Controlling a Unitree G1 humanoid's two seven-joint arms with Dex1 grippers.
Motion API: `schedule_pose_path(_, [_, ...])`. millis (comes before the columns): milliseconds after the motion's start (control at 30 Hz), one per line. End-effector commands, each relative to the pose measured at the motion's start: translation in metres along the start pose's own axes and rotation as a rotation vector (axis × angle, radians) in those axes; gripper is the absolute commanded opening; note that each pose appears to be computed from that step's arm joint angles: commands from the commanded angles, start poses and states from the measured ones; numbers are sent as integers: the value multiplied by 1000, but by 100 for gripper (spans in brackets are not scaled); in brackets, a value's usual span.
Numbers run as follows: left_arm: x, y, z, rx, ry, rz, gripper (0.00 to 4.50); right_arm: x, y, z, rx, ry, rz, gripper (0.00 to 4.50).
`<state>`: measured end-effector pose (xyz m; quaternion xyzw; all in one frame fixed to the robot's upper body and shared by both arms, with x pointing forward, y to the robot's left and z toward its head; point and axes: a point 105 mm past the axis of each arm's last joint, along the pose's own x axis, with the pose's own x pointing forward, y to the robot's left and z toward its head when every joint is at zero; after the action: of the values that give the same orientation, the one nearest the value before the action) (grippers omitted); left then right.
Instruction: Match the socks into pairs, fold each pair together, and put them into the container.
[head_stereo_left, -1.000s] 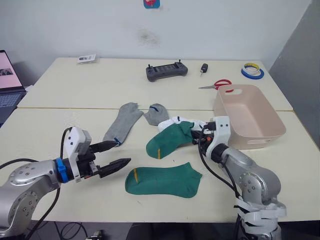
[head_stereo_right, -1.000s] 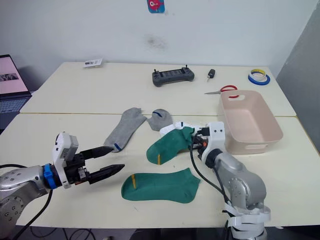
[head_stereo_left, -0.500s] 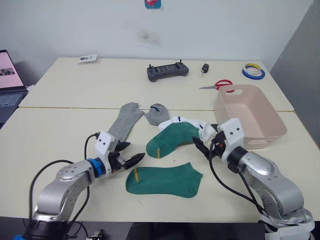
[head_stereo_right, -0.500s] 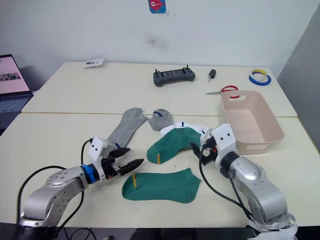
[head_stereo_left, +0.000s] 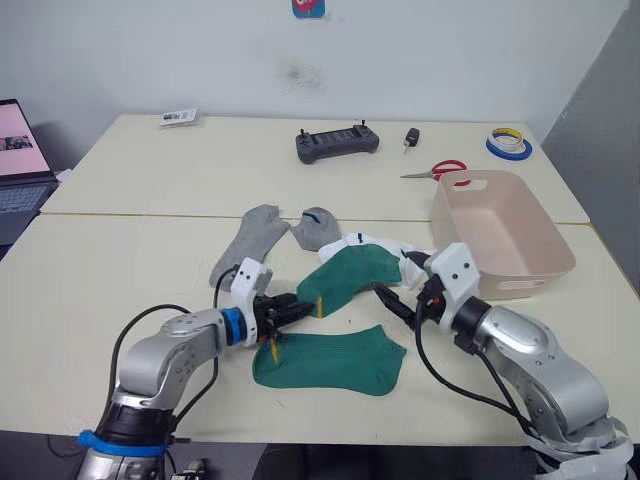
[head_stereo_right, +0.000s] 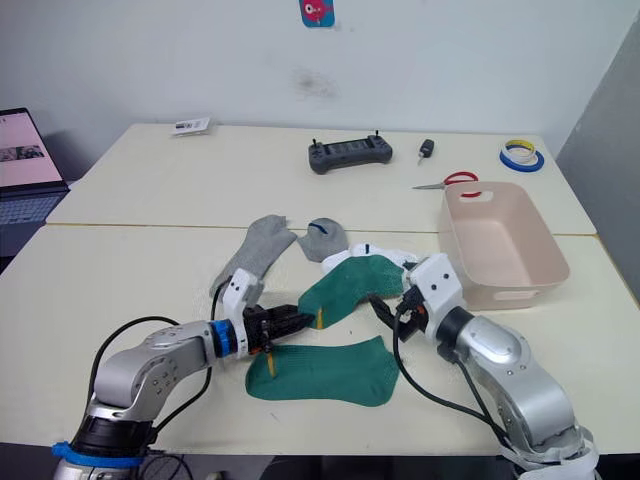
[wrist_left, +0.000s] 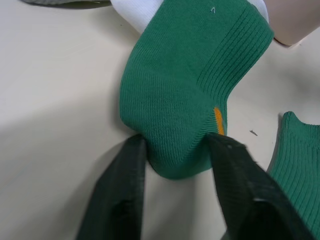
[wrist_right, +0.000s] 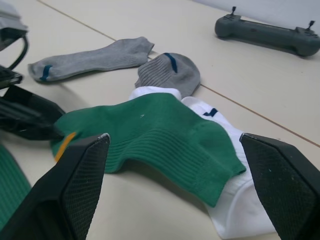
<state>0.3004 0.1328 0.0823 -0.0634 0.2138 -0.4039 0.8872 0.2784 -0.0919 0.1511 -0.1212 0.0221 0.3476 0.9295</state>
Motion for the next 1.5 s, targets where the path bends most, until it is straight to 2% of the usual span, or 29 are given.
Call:
schedule_pose_path(33, [0, -5, 8, 44, -21, -23, 57, -7, 3, 8, -68, -29, 29, 450])
schedule_pose_path(100, [-1, -7, 8, 54, -23, -34, 1, -9, 2, 6, -84, -19, 32, 450])
schedule_pose_path(300, [-30, -16, 19, 92, -33, -109, 1, -18, 2, -3, -125, 24, 89, 450])
schedule_pose_path(400, [-51, -27, 25, 112, -23, -198, 1, -19, 4, -7, -136, 38, 114, 450])
schedule_pose_path(533, [-73, -33, 29, 112, 21, -260, 1, -18, 7, -10, -151, 47, 141, 450])
schedule_pose_path(700, [-96, -8, 24, 80, 84, -174, 1, -14, 10, -15, -160, 59, 163, 450])
schedule_pose_path(833, [-112, 30, 12, 71, 123, -16, 1, -7, 10, -15, -125, 65, 174, 450])
schedule_pose_path(1033, [-105, 34, 12, 119, 113, -6, 1, 21, 9, -12, -30, 100, 168, 450])
schedule_pose_path(1267, [-104, 34, 16, 139, 99, 8, 1, 30, 19, -15, 6, 152, 227, 450])
schedule_pose_path(1367, [-106, 34, 17, 151, 95, 20, 1, 21, 24, -16, 22, 167, 276, 450])
schedule_pose_path(1500, [-109, 34, 13, 168, 107, 39, 1, -1, 14, -20, -37, 184, 309, 450])
